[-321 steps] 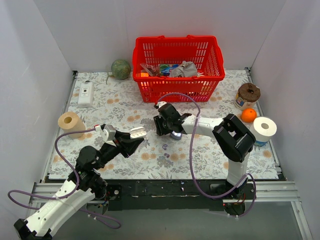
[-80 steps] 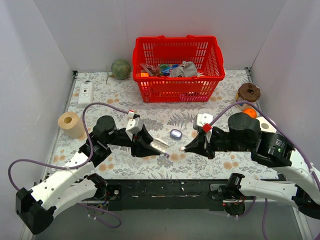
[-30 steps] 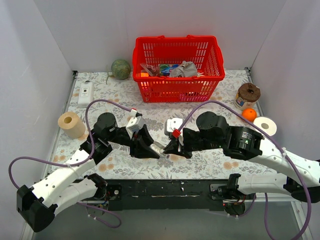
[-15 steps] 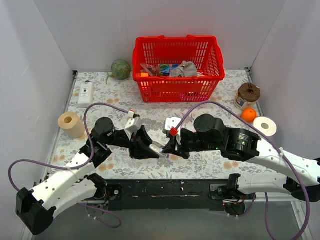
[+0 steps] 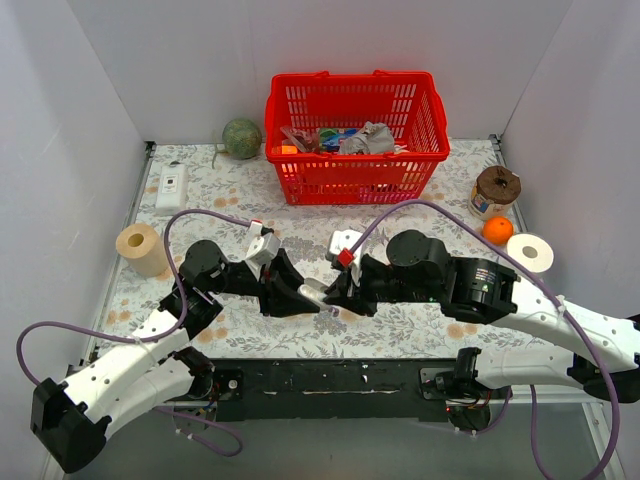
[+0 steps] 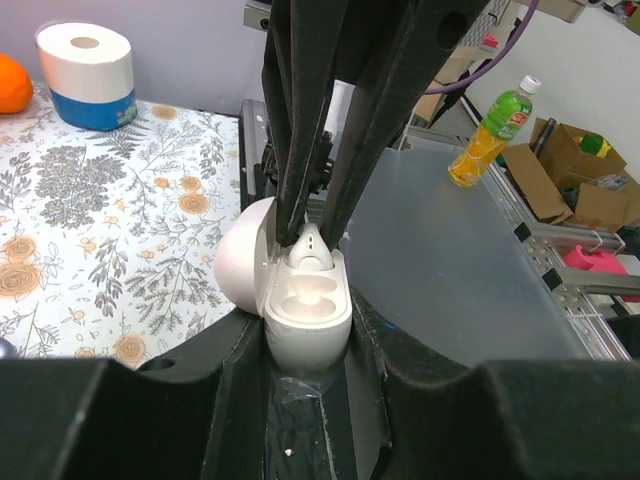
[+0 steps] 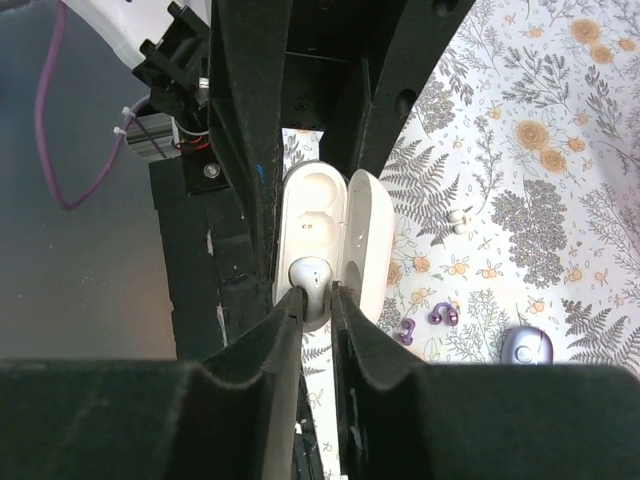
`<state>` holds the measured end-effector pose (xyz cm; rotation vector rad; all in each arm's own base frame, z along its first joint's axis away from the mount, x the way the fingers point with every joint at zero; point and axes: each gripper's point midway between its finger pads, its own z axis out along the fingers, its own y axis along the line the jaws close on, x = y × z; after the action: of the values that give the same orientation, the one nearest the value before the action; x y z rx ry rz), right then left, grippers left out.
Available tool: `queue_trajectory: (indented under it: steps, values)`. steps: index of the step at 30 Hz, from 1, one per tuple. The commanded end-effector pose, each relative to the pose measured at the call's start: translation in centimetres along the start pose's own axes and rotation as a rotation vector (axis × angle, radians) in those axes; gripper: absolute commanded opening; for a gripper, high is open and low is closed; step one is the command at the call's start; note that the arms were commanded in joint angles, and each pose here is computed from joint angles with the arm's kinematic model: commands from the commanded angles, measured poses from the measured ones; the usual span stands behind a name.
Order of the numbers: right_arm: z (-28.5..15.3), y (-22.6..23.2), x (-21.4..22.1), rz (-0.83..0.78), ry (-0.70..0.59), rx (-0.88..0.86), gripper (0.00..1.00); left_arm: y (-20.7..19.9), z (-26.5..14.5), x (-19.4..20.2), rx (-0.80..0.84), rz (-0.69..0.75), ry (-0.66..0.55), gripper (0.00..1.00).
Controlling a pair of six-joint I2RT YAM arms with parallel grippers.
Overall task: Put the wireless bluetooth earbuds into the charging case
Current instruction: Place the earbud in the charging case, then pick up the earbud from the center of the board.
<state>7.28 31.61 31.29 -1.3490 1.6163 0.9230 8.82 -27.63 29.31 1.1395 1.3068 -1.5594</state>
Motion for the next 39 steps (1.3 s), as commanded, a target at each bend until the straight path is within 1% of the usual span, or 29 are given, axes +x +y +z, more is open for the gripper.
queue_trajectory:
  steps: [1,2,4,5,6,7,8,11,12,13,14,15,16,17,19,20,21,22,23,24,25,26,28,29,30,31,32,35,39]
  values:
    - [-0.5,-0.6,-1.8,0.011,-0.054,0.047,0.29,-0.4,-0.2,-1.5,-0.007,0.068,-0.053,0.00]
    - [-0.7,-0.8,-2.0,0.011,-0.061,0.058,0.34,-0.4,-0.2,-1.4,-0.009,0.067,-0.052,0.00]
    - [-1.3,-0.9,-3.0,0.009,-0.087,0.069,0.39,-0.3,-0.2,-1.2,-0.014,0.066,-0.053,0.00]
    - [-1.7,-0.8,-3.6,0.007,-0.107,0.068,0.44,-0.3,-0.3,-1.1,-0.016,0.063,-0.051,0.00]
    - [-2.1,-1.3,-4.1,0.032,-0.123,0.100,0.47,-0.3,-0.3,-1.0,-0.017,0.067,-0.053,0.00]
    - [-2.8,-1.2,-5.1,0.040,-0.156,0.104,0.58,-0.2,-0.3,-1.0,-0.023,0.066,-0.054,0.00]
    - [-3.7,-1.3,-5.8,0.043,-0.190,0.116,0.64,-0.1,-0.3,-0.8,-0.028,0.066,-0.052,0.00]
    - [-6.3,-2.8,-7.2,0.065,-0.277,0.215,0.69,0.3,-0.5,-0.6,-0.054,0.069,-0.053,0.00]
    - [-7.1,-4.4,-7.3,0.085,-0.311,0.311,0.69,0.4,-0.6,-0.3,-0.064,0.061,-0.048,0.00]
    - [-7.6,-5.3,-7.0,0.107,-0.330,0.370,0.69,0.4,-0.7,-0.5,-0.078,0.076,-0.054,0.00]
    - [-7.8,-6.3,-5.2,0.148,-0.325,0.429,0.70,0.7,-0.9,-0.7,-0.110,0.083,-0.063,0.00]
    - [-8.3,-7.9,-4.4,0.181,-0.330,0.531,0.70,0.9,-1.1,-0.5,-0.136,0.074,-0.062,0.00]
    - [-8.3,-8.9,-3.6,0.206,-0.334,0.579,0.70,1.0,-1.3,-0.6,-0.159,0.083,-0.072,0.00]
    - [-7.6,-9.6,-2.2,0.234,-0.303,0.610,0.70,1.0,-1.8,-1.0,-0.198,0.104,-0.101,0.00]
    - [-5.3,-11.4,1.7,0.281,-0.206,0.644,0.70,1.0,-2.4,-0.8,-0.231,0.104,-0.115,0.00]
    - [-3.5,-12.0,3.2,0.308,-0.156,0.629,0.70,0.5,-2.9,-1.0,-0.244,0.122,-0.138,0.00]
    - [-1.5,-11.6,5.7,0.367,-0.098,0.566,0.70,0.6,-3.1,-1.0,-0.265,0.119,-0.146,0.00]
    - [-0.8,-12.8,6.9,0.408,-0.086,0.575,0.68,0.5,-3.3,-1.0,-0.274,0.120,-0.152,0.00]
    - [1.0,-13.1,7.3,0.426,-0.094,0.541,0.67,0.6,-3.5,-1.0,-0.287,0.125,-0.154,0.00]
    - [2.3,-12.9,8.2,0.444,-0.079,0.503,0.66,0.5,-3.8,-0.9,-0.301,0.122,-0.153,0.00]
    - [3.3,-13.1,9.5,0.454,-0.052,0.500,0.64,0.4,-3.9,-1.0,-0.309,0.122,-0.154,0.00]
    - [5.2,-13.3,10.4,0.462,-0.027,0.479,0.64,0.4,-4.0,-1.0,-0.315,0.121,-0.156,0.00]
    - [7.0,-13.6,11.3,0.477,0.010,0.465,0.61,0.3,-4.2,-1.0,-0.323,0.123,-0.165,0.00]
    - [8.9,-13.7,12.7,0.492,0.058,0.440,0.60,0.2,-4.3,-1.1,-0.323,0.123,-0.169,0.00]
    - [9.8,-13.8,12.8,0.492,0.066,0.428,0.59,0.1,-4.4,-1.1,-0.325,0.123,-0.176,0.00]
    - [10.7,-14.1,12.0,0.487,0.062,0.415,0.58,0.1,-4.4,-1.1,-0.328,0.121,-0.180,0.00]
    - [12.2,-14.2,13.7,0.498,0.119,0.404,0.58,-0.1,-4.5,-1.1,-0.324,0.121,-0.183,0.00]
    - [14.9,-15.1,13.8,0.495,0.147,0.386,0.59,-0.4,-4.6,-1.3,-0.319,0.127,-0.189,0.00]
    - [17.3,-16.9,14.4,0.522,0.176,0.391,0.60,-0.6,-4.9,-1.4,-0.335,0.143,-0.192,0.00]
